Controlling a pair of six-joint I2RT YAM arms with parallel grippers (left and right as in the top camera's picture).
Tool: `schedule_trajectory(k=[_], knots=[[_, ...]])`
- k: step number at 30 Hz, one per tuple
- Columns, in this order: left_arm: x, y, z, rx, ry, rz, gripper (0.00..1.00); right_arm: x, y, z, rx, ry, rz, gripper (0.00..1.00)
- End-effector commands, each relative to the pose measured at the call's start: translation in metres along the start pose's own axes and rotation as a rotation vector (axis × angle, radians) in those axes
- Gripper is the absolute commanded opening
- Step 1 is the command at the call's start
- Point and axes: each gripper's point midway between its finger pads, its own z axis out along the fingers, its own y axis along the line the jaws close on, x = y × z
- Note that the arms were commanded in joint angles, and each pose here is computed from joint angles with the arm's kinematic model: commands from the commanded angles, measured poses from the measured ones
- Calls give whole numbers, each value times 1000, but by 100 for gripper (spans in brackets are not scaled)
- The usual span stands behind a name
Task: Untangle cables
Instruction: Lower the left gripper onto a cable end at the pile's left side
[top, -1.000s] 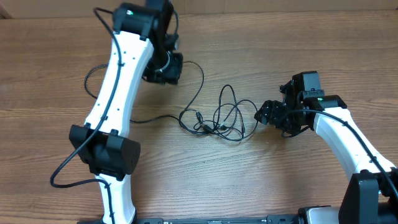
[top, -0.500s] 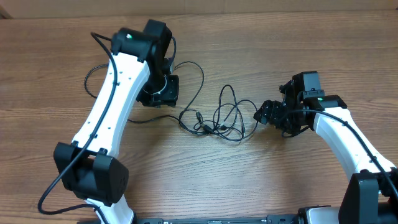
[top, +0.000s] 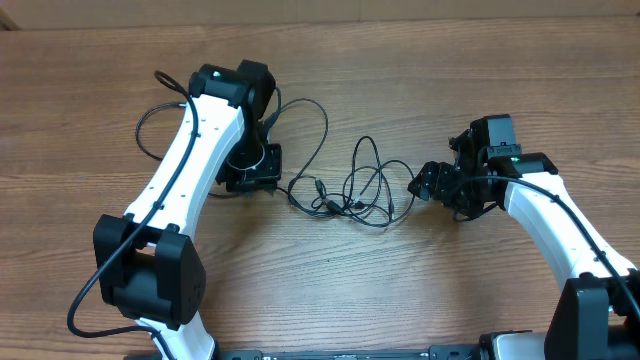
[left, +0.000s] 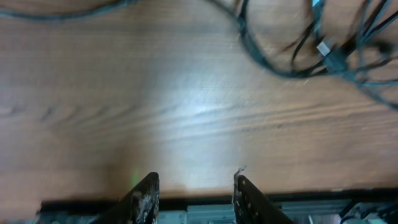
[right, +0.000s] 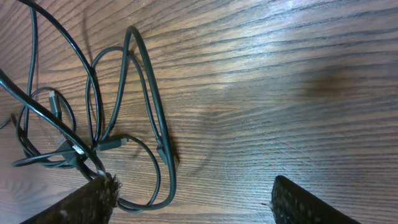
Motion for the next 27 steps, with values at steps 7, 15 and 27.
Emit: schedule_trajectory(k=[7, 15, 27], knots=[[27, 7, -17, -30, -110, 30, 37, -2, 1, 0, -8, -3, -3, 77], [50, 21, -42, -3, -439, 35, 38, -2, 1, 0, -8, -3, -3, 77], [-18, -18, -78, 229, -881, 37, 85, -3, 1, 0, -9, -5, -3, 77]])
